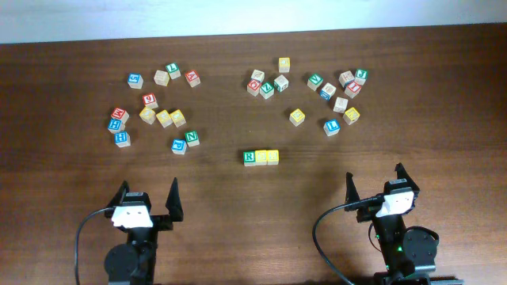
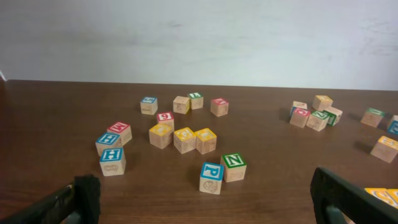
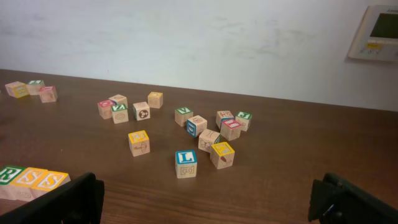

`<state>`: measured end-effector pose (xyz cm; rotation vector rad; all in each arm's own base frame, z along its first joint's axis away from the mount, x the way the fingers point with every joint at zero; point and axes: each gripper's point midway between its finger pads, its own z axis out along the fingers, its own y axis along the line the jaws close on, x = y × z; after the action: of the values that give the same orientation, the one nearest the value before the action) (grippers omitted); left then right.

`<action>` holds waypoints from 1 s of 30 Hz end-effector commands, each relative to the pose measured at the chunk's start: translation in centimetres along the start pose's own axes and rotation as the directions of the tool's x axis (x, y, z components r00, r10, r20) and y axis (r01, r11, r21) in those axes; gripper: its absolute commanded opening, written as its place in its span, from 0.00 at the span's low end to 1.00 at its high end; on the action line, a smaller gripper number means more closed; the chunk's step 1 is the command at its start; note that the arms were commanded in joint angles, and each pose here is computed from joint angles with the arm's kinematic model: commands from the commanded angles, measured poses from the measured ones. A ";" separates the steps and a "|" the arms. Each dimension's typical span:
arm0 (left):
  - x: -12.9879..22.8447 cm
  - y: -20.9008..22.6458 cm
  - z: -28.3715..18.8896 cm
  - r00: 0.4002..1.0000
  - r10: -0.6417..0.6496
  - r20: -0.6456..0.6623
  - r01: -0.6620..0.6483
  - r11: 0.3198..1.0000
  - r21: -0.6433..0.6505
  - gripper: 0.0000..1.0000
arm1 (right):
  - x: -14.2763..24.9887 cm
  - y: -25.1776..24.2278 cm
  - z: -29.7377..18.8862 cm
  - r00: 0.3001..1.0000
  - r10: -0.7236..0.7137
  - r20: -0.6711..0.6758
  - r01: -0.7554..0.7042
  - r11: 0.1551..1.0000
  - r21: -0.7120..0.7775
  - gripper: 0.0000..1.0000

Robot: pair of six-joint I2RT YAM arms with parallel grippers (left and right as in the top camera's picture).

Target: Spell out RSS

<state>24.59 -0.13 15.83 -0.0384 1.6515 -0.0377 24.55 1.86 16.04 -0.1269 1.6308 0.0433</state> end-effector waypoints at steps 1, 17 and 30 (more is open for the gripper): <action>0.1 0.7 0.0 1.000 -0.010 0.008 0.011 0.999 -0.040 0.99 | 0.2 0.1 0.0 1.000 0.001 -0.002 -0.001 1.000 -0.010 0.98; 0.1 1.2 0.0 1.000 -0.009 0.009 0.010 0.998 -0.067 0.99 | 0.2 0.1 0.0 1.000 0.001 -0.002 -0.001 1.000 -0.010 0.98; 0.2 0.8 0.0 0.998 0.065 0.001 -0.065 0.997 -0.041 0.99 | 0.2 0.1 0.0 1.000 0.001 -0.002 -0.001 1.000 -0.010 0.98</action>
<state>24.56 0.94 15.81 -0.0539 1.6517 0.0349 24.55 1.86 16.04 -0.1272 1.6307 0.0430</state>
